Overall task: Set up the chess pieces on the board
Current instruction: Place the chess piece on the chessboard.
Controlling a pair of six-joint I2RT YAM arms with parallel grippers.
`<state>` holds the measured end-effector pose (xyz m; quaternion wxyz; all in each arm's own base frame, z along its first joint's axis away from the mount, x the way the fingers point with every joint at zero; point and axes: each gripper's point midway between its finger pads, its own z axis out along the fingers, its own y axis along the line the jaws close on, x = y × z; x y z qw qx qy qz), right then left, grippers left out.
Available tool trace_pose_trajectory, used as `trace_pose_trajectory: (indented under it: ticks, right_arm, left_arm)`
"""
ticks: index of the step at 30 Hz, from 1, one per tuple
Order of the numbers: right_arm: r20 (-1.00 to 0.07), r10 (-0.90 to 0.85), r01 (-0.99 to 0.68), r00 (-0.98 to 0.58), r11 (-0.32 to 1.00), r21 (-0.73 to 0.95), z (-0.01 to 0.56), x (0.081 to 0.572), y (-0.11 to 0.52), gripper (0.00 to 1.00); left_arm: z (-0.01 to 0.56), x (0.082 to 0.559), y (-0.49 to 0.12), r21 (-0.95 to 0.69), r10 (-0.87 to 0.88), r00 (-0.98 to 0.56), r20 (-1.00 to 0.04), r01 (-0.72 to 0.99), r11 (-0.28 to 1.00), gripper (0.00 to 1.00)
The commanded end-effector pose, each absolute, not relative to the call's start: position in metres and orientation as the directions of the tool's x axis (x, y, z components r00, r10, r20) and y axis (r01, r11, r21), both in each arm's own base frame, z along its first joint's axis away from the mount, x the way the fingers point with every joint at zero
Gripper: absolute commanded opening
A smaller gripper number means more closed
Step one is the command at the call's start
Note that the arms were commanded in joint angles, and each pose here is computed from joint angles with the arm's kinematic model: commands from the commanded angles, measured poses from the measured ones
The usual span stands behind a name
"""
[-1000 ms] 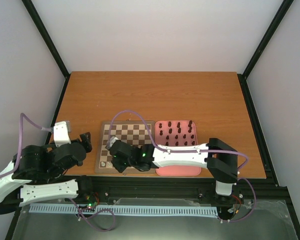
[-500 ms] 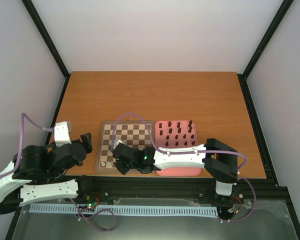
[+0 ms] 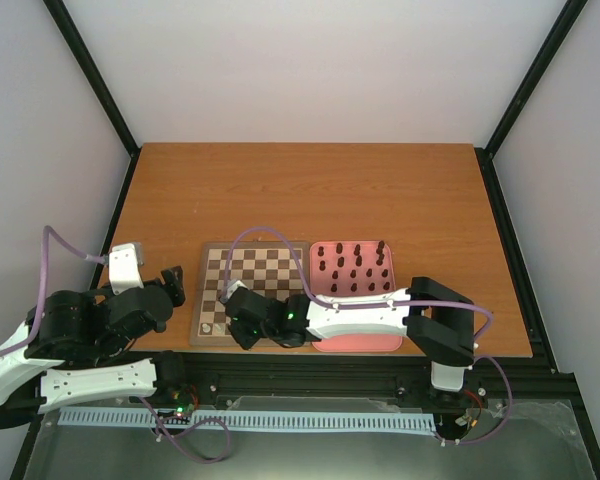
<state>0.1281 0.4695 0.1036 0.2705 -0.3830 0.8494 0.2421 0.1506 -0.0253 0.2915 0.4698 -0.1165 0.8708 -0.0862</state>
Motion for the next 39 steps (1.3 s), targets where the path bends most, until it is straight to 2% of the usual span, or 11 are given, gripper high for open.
trace_pose_trajectory:
  ticks: [1, 20, 39]
  right_arm:
    - [-0.647, -0.513, -0.780, -0.563, 0.590, 0.210, 0.096, 0.126, 0.474, 0.03]
    - [-0.613, -0.516, -0.754, -0.598, 0.621, 0.213, 0.076, 0.135, 0.468, 0.04]
    - [-0.592, -0.526, -0.753, -0.610, 0.619, 0.225, 0.069, 0.137, 0.466, 0.10]
  left_arm:
    - [0.292, 0.151, -0.024, -0.251, -0.276, -0.531, -0.801, -0.120, 0.960, 1.00]
    - [0.292, 0.151, -0.023, -0.245, -0.269, -0.528, -0.805, -0.117, 0.963, 1.00]
    - [0.288, 0.151, -0.024, -0.237, -0.263, -0.530, -0.806, -0.118, 0.964, 1.00]
